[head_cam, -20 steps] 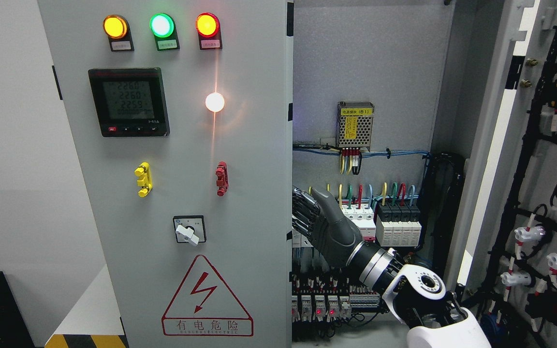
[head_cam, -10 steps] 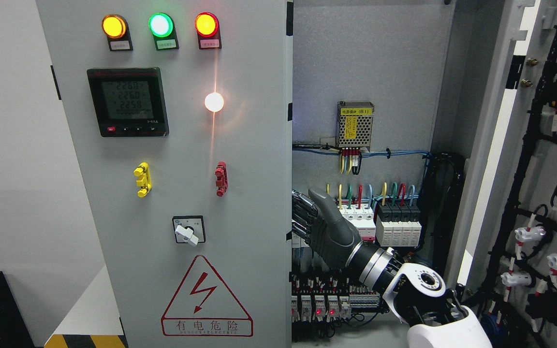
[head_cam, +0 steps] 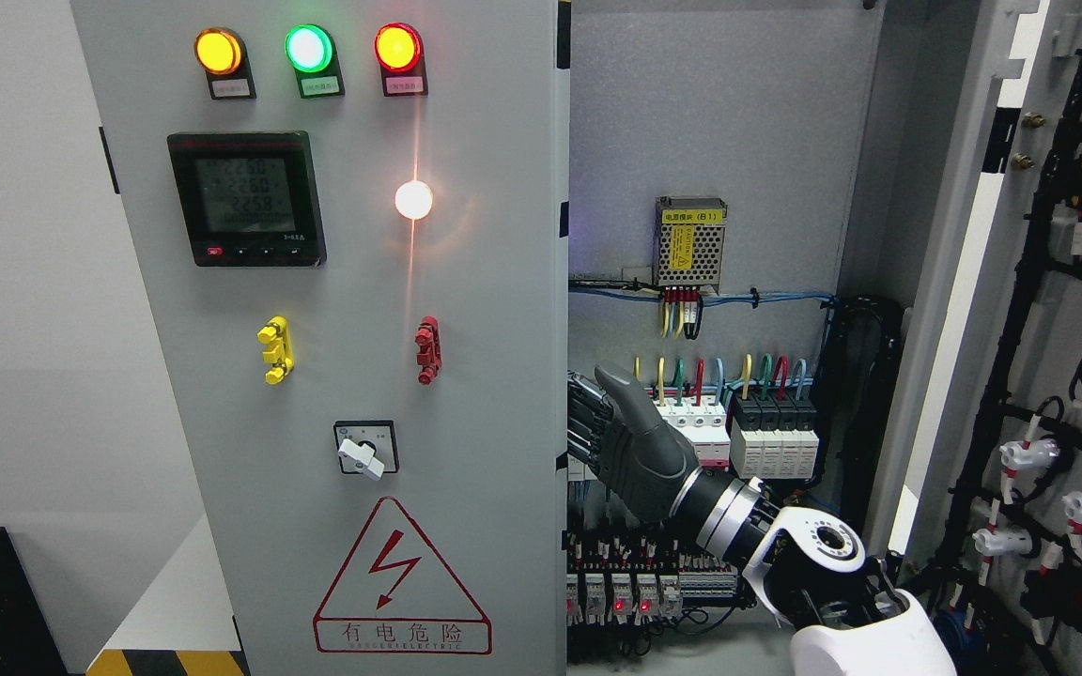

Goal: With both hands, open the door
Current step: 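Swing the indicator-light door outward with the right hand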

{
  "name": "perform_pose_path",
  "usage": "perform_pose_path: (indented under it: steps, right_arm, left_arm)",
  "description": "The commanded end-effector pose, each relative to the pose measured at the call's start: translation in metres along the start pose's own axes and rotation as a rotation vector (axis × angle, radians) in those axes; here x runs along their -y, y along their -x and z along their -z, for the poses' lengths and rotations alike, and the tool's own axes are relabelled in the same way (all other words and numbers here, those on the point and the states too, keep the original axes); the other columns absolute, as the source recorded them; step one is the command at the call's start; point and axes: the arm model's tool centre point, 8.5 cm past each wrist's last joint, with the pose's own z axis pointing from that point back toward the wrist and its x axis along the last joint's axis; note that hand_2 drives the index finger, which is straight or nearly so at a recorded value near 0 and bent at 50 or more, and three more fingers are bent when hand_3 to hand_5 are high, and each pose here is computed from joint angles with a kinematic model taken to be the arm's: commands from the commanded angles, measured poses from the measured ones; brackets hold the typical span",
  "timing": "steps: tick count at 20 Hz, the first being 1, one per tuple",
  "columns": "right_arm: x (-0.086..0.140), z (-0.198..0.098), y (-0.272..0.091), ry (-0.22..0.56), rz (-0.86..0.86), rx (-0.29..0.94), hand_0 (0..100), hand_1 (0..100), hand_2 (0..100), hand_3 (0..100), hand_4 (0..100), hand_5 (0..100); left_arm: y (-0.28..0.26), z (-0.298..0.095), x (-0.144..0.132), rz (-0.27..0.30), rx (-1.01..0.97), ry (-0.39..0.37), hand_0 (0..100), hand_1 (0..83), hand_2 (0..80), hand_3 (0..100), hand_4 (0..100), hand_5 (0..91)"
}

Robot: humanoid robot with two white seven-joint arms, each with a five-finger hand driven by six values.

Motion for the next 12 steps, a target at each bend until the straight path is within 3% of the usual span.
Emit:
perform_pose_path:
  steps: [1, 12]
  right_arm:
    - [-0.0029, -0.0003, -0.0009, -0.042, -0.003, 0.002, 19, 0, 0, 0, 0, 0]
    - [-0.0017, -0.0046, -0.0026, -0.042, 0.001, 0.014, 19, 0, 0, 0, 0, 0]
  left_arm:
    - [0.0, 0.0, -0.0005, -0.009, -0.001, -0.001, 0, 0.0, 0.0, 0, 0, 0.0]
    - [0.0, 0.0, -0.0005, -0.009, -0.001, -0.001, 0, 0.0, 0.0, 0, 0, 0.0]
